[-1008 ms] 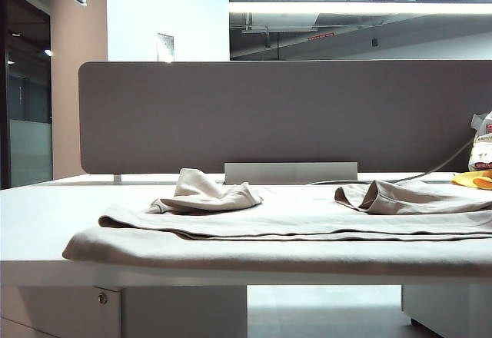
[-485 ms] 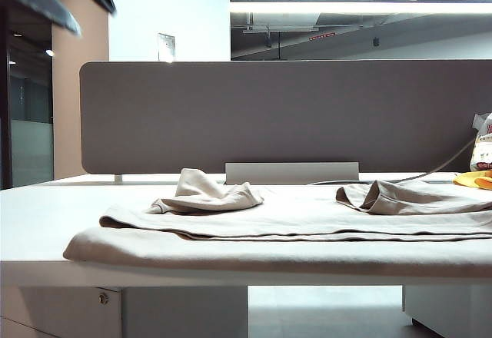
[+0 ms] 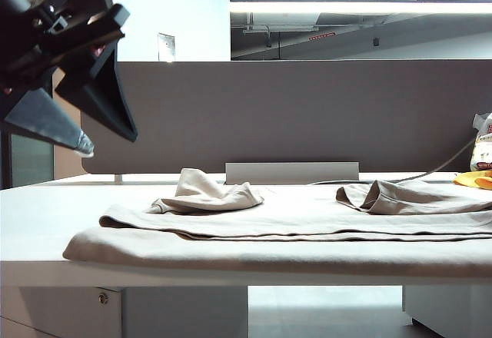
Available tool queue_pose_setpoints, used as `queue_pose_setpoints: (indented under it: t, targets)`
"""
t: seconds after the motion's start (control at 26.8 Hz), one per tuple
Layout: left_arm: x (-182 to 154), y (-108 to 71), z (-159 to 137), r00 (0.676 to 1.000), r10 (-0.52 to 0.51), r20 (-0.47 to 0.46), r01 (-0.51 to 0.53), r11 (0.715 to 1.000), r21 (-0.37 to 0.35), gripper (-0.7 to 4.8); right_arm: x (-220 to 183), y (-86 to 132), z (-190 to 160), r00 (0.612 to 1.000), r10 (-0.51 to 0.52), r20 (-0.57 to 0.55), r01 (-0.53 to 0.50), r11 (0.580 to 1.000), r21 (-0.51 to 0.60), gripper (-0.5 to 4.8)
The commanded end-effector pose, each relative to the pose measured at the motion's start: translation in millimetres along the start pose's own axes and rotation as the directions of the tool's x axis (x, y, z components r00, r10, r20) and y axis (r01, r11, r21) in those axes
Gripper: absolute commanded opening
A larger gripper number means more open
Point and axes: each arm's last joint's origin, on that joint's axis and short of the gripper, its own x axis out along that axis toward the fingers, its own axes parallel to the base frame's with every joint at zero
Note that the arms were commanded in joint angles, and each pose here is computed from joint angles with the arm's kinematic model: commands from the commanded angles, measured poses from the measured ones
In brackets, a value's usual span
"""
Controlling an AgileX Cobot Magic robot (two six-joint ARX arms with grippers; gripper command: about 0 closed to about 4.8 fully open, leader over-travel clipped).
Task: Fold the bottom side of the T-shirt horizontally towards the center, about one-third of the way, then fold the sleeve back towards the center, creating a straight line along the edge of the T-shirt, and finally fold the bottom of the T-shirt up towards the top, creating a neat rectangle.
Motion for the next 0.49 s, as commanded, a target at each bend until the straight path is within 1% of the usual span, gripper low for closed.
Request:
queue_pose_setpoints:
  t: [0.04,0.07,0.11,0.15,0.19,0.26,0.3,0.34,0.45,0.49]
  targets:
    - [5,1.0,-2,1.0,0.005,0.002,-0.005,1.0,-0.015,2.79,9,-5,-9,1.0,0.009,0.021,-0.011,0.994,0.106,2.36]
    - [6,1.7,-2,1.0,0.009,-0.007,-0.009,1.0,-0.02,2.88,10,-6,-11,1.0,0.008,0.017,-0.01,0.993,0.118,2.36]
    - [12,3.5,-4,0.999,0.013,-0.03,-0.015,0.999,-0.046,3.34,12,-8,-14,1.0,0.002,0.013,-0.004,0.991,0.136,2.36]
    - [16,4.6,-5,0.999,0.005,-0.047,-0.008,0.998,-0.064,3.67,12,-8,-14,1.0,-0.008,0.011,0.006,0.99,0.138,2.36]
    - [22,7.5,-6,0.997,-0.017,-0.078,0.01,0.995,-0.094,3.87,12,-9,-15,0.999,-0.036,0.006,0.035,0.988,0.148,2.4]
    - [32,11.9,-9,0.991,-0.037,-0.129,0.021,0.992,-0.124,3.87,11,-10,-17,0.998,-0.062,-0.014,0.063,0.985,0.162,2.57]
    - [34,12.4,-10,0.989,-0.04,-0.139,0.022,0.992,-0.128,3.87,11,-10,-18,0.997,-0.069,-0.02,0.071,0.983,0.167,2.59]
    - [36,13.2,-11,0.987,-0.045,-0.152,0.024,0.991,-0.133,3.87,11,-11,-19,0.995,-0.089,-0.032,0.094,0.979,0.178,2.8]
    - [36,12.7,-12,0.985,-0.064,-0.16,0.04,0.988,-0.151,3.87,10,-14,-22,0.993,-0.106,-0.056,0.115,0.973,0.199,2.9]
    - [36,13.0,-13,0.984,-0.061,-0.17,0.034,0.987,-0.158,3.87,9,-16,-23,0.991,-0.115,-0.065,0.127,0.969,0.212,3.18]
